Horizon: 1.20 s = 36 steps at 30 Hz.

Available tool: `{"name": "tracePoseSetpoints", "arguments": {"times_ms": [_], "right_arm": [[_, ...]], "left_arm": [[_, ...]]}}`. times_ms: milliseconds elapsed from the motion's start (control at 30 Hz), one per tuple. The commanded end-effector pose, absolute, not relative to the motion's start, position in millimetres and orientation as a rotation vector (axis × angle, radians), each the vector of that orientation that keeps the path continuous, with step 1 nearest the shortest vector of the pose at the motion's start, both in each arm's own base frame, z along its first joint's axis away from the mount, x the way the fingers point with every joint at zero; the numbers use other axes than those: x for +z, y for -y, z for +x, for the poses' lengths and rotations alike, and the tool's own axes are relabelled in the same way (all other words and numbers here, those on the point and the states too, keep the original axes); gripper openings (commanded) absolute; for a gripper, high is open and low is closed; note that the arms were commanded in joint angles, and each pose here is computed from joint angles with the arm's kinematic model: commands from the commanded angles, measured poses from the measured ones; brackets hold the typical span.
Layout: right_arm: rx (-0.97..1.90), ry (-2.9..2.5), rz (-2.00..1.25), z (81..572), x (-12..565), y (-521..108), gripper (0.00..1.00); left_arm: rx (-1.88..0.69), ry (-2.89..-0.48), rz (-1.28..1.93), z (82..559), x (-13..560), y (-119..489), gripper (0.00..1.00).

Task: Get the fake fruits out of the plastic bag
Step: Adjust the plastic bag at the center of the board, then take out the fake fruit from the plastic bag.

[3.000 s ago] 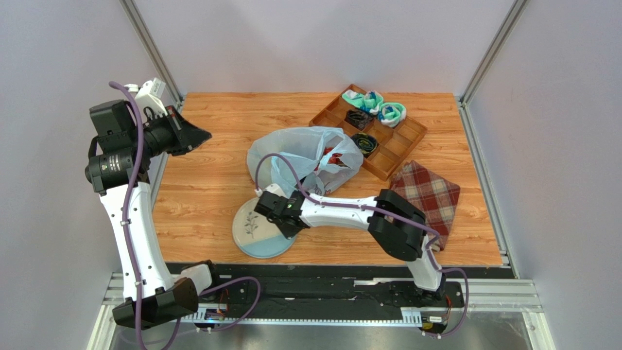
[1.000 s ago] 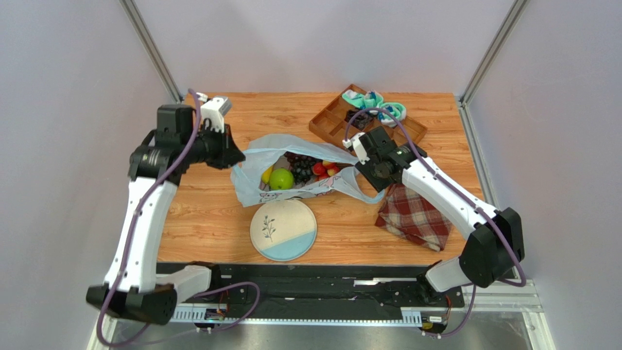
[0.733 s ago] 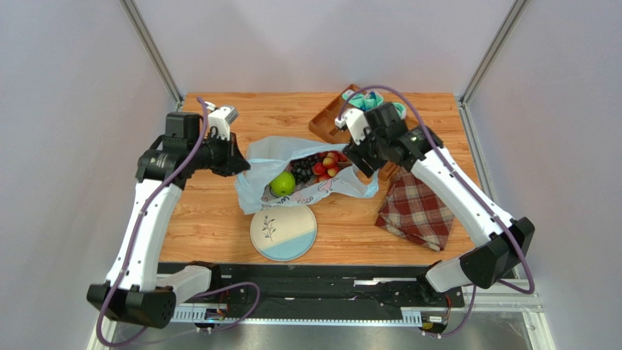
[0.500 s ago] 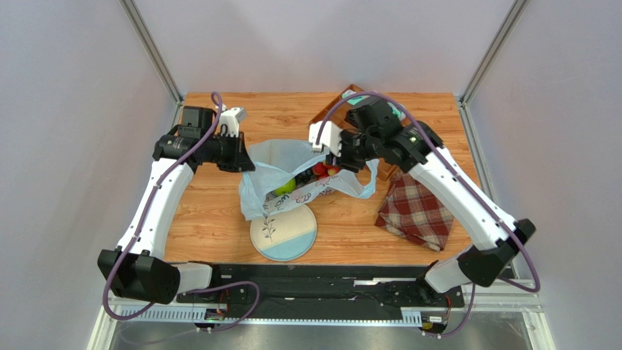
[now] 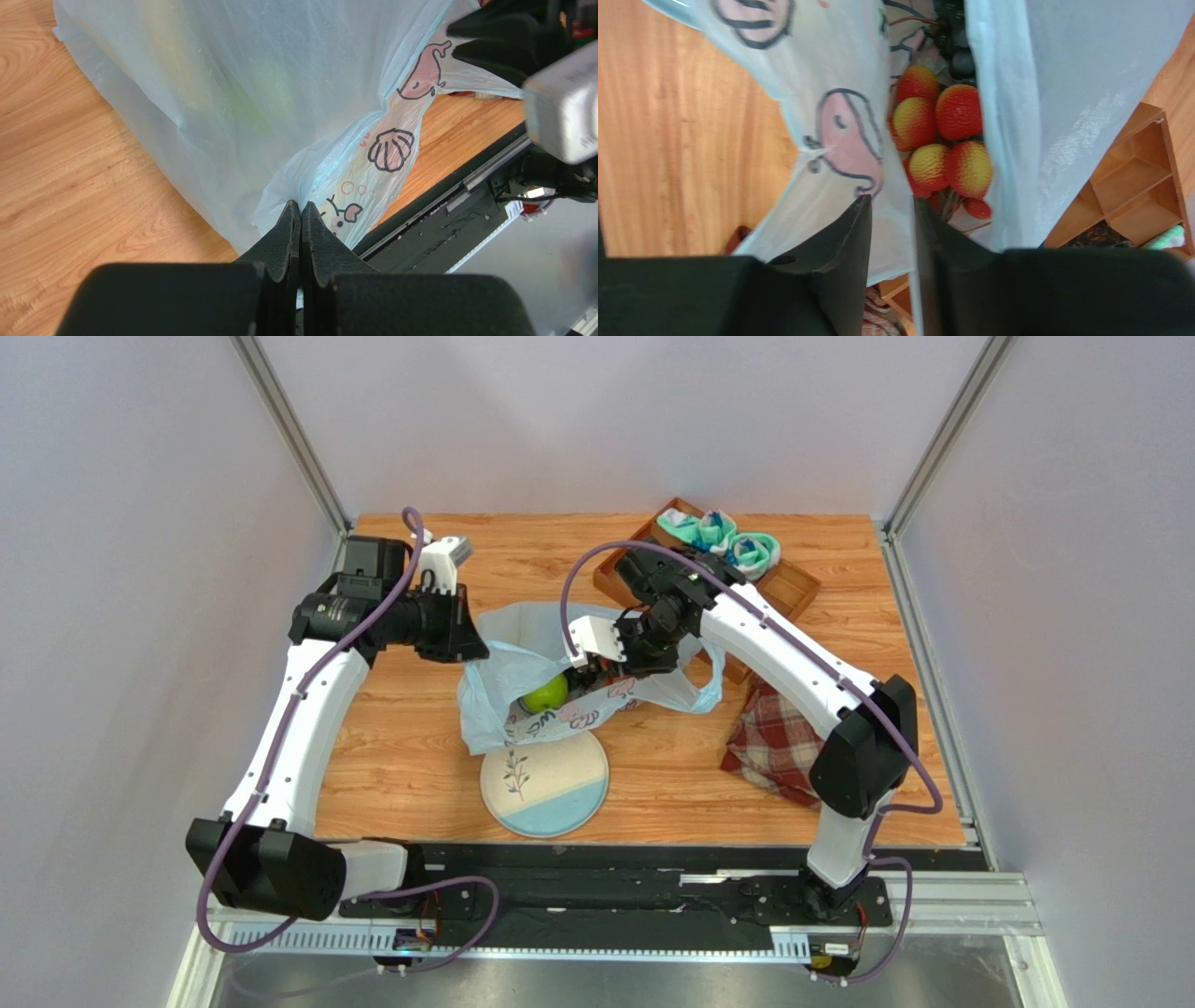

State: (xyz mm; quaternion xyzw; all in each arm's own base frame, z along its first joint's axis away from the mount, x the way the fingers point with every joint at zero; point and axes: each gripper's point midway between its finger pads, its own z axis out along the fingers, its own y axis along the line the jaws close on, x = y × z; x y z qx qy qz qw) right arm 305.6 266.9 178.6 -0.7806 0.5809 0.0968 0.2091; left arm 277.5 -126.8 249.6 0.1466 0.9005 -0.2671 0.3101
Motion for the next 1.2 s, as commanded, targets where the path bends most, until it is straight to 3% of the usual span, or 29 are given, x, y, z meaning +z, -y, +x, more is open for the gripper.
{"name": "tracePoseSetpoints", "arguments": {"times_ms": [0, 67, 267, 400, 533, 633, 767, 833, 1000, 1167], "right_arm": [[0.140, -1.636, -2.084, 356, 175, -267, 0.38], [0.094, -1.663, -2.065, 371, 169, -264, 0.48], [0.056, -1.789, -1.977, 414, 145, -257, 0.67], [0.175, -1.807, -1.969, 415, 137, -265, 0.70], [0.398, -1.779, -2.033, 384, 136, -277, 0.67], [0.505, -1.752, -2.049, 364, 146, -282, 0.56], [0.565, -1.736, -1.971, 352, 170, -288, 0.27], [0.564, -1.696, -1.905, 350, 195, -292, 0.17], [0.558, -1.644, -1.753, 344, 252, -296, 0.08], [0.586, -1.474, -1.634, 306, 341, -303, 0.04]], "left_arm": [[-0.713, -2.316, 0.445, 282, 268, 129, 0.00], [-0.721, -2.323, 0.451, 282, 266, 129, 0.00], [-0.738, -2.328, 0.465, 283, 265, 132, 0.00], [-0.736, -2.337, 0.466, 282, 261, 131, 0.00], [-0.751, -2.333, 0.468, 282, 261, 133, 0.00], [-0.761, -2.329, 0.468, 283, 262, 134, 0.00], [-0.768, -2.306, 0.461, 288, 267, 136, 0.00], [-0.776, -2.297, 0.464, 289, 269, 138, 0.00], [-0.789, -2.286, 0.456, 294, 273, 140, 0.00], [-0.802, -2.281, 0.446, 298, 275, 142, 0.00]]}}
